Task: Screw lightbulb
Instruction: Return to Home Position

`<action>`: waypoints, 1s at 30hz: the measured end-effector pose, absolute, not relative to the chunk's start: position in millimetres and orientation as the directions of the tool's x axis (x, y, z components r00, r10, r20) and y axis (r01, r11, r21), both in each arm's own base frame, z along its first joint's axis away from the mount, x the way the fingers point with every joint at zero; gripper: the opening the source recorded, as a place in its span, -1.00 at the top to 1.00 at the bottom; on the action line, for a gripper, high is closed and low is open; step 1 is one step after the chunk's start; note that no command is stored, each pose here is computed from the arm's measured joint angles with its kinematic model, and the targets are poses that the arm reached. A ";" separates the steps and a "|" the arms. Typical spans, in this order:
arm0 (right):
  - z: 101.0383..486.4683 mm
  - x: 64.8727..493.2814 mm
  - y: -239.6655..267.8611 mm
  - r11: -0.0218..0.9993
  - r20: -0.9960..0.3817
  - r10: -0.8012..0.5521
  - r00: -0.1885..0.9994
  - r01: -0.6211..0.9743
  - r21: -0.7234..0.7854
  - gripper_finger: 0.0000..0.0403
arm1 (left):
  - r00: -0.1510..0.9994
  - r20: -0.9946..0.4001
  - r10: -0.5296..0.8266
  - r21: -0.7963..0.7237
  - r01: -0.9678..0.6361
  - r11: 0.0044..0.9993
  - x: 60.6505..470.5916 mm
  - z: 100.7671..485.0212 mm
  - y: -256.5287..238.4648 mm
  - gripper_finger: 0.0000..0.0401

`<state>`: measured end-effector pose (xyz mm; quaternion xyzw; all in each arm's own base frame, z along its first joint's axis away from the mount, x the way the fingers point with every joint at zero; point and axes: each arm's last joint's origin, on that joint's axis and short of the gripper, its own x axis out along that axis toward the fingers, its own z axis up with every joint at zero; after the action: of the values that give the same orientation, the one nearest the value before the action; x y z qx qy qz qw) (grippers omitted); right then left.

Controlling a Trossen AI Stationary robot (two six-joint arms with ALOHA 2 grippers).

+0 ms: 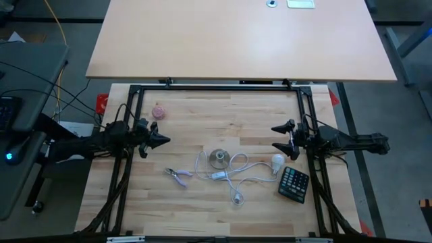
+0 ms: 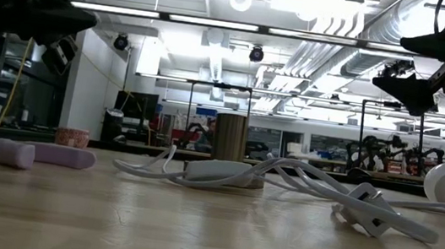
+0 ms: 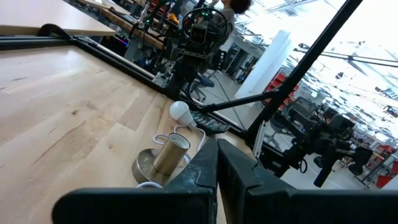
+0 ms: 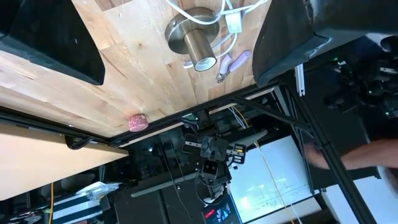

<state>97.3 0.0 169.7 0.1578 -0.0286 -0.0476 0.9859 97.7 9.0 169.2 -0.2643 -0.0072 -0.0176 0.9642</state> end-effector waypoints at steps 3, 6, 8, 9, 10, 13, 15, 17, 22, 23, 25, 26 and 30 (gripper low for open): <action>169.7 97.3 0.0 0.946 0.041 -0.103 0.994 0.085 0.314 -0.97 | 0.999 0.023 -0.030 -0.510 0.038 0.860 97.7 169.2 9.0 1.00; 169.7 97.3 0.0 0.946 0.041 -0.103 0.994 0.085 0.314 -0.97 | 0.999 0.023 -0.030 -0.510 0.038 0.859 97.7 169.2 9.0 1.00; 169.7 97.4 0.0 0.946 0.041 -0.103 0.994 0.085 0.314 -0.97 | 0.999 0.023 -0.033 -0.510 0.040 0.859 97.7 169.2 8.5 1.00; 169.7 97.3 0.0 0.946 0.042 -0.103 0.994 0.085 0.314 -0.97 | 0.999 0.023 -0.038 -0.510 0.045 0.859 97.7 169.2 8.0 1.00; 169.7 97.4 0.0 0.946 0.041 -0.103 0.994 0.085 0.314 -0.97 | 0.999 0.023 -0.042 -0.510 0.047 0.859 97.8 169.2 7.8 1.00; 169.6 97.4 0.0 0.946 0.041 -0.103 0.994 0.085 0.314 -0.97 | 0.999 0.023 -0.043 -0.510 0.048 0.859 97.8 169.2 7.7 1.00; 169.6 97.4 0.0 0.946 0.041 -0.103 0.994 0.085 0.314 -0.97 | 0.999 0.023 -0.043 -0.510 0.048 0.859 97.8 169.2 7.7 1.00; 169.7 97.4 0.0 0.946 0.041 -0.103 0.994 0.085 0.314 -0.97 | 0.999 0.023 -0.043 -0.510 0.048 0.859 97.8 169.2 7.7 1.00; 169.7 97.3 0.0 0.946 0.041 -0.103 0.994 0.085 0.314 -0.97 | 0.999 0.023 -0.043 -0.510 0.048 0.859 97.8 169.2 7.7 1.00; 169.7 97.4 0.0 0.946 0.041 -0.103 0.994 0.085 0.314 -0.97 | 0.999 0.023 -0.043 -0.510 0.049 0.859 97.8 169.2 7.6 1.00; 169.6 97.4 0.0 0.946 0.041 -0.103 0.994 0.085 0.314 -0.97 | 0.999 0.023 -0.043 -0.510 0.049 0.859 97.8 169.2 7.6 1.00; 169.7 97.4 0.0 0.946 0.041 -0.103 0.994 0.085 0.314 -0.97 | 0.999 0.023 -0.043 -0.510 0.049 0.859 97.8 169.2 7.6 1.00; 169.7 97.4 0.0 0.946 0.041 -0.103 0.994 0.085 0.314 -0.97 | 0.999 0.023 -0.044 -0.510 0.049 0.859 97.8 169.2 7.6 1.00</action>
<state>97.4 0.0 169.7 0.1578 -0.0285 -0.0478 0.9859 97.8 7.6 169.2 -0.2644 -0.0052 -0.0240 0.9641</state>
